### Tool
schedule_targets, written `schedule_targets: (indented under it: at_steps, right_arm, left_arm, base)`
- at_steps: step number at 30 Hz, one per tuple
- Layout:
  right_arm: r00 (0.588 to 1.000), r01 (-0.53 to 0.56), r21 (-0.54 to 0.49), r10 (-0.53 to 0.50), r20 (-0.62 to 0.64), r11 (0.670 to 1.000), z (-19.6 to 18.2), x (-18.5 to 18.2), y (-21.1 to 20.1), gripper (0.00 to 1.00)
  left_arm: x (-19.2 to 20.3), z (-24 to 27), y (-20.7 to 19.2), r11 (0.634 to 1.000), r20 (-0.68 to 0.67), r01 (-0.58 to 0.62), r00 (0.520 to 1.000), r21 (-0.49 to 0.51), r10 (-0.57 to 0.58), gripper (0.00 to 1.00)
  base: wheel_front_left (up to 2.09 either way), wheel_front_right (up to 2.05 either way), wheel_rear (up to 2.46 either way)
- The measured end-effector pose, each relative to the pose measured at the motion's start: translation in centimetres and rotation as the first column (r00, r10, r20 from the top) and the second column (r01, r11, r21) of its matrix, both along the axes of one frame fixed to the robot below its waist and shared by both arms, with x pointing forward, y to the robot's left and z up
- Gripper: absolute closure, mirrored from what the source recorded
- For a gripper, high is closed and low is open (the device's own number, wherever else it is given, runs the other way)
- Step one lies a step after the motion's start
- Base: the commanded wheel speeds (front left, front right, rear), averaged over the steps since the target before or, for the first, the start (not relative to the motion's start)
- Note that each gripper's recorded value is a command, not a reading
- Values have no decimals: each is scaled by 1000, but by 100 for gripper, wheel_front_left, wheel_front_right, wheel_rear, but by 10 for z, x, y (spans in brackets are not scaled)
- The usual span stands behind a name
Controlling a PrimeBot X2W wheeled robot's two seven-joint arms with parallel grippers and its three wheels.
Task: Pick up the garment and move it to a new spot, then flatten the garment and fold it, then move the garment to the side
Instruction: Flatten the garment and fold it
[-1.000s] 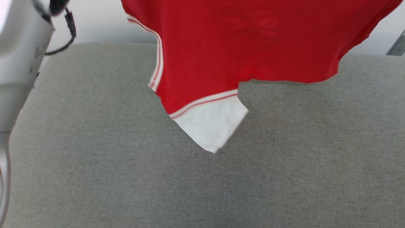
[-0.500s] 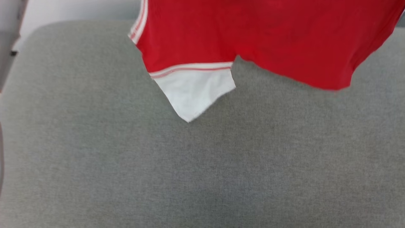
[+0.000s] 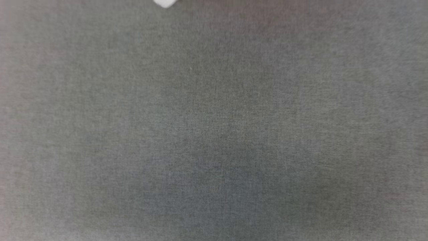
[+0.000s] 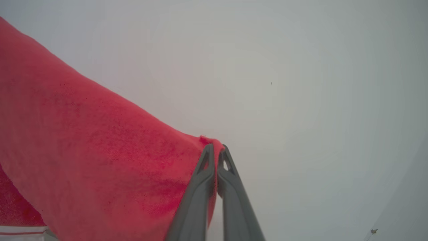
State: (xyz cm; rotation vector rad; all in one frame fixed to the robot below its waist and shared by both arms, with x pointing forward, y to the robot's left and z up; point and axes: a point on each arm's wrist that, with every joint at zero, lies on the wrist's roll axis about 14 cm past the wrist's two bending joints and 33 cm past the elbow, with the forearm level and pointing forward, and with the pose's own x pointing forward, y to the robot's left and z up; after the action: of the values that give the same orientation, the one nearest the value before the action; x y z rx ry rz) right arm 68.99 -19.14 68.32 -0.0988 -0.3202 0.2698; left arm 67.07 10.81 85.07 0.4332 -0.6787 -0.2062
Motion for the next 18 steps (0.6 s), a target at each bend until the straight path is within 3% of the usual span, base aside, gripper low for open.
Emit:
schedule_targets:
  at_steps: [4, 8, 12, 18]
  right_arm:
    - [988, -26, -45, 19, -151, 999, -70, 12, 10, 100]
    - [953, -76, -53, 57, -298, 996, -130, 5, 23, 100]
    - [900, -121, -34, 95, -425, 992, -169, -19, 31, 100]
    - [857, -150, -1, 130, -498, 989, -180, -62, 22, 100]
  left_arm:
    - [27, -76, -3, 998, -156, 38, 987, 42, -31, 100]
    - [34, -148, 8, 997, -339, 57, 940, 49, -38, 100]
    - [20, -224, 14, 996, -548, 56, 836, 72, -8, 100]
    - [-28, -297, 27, 998, -765, 32, 643, 61, 26, 100]
  base:
    - [0, 0, 0]
    - [0, 0, 0]
    - [0, 0, 0]
    - [0, 0, 0]
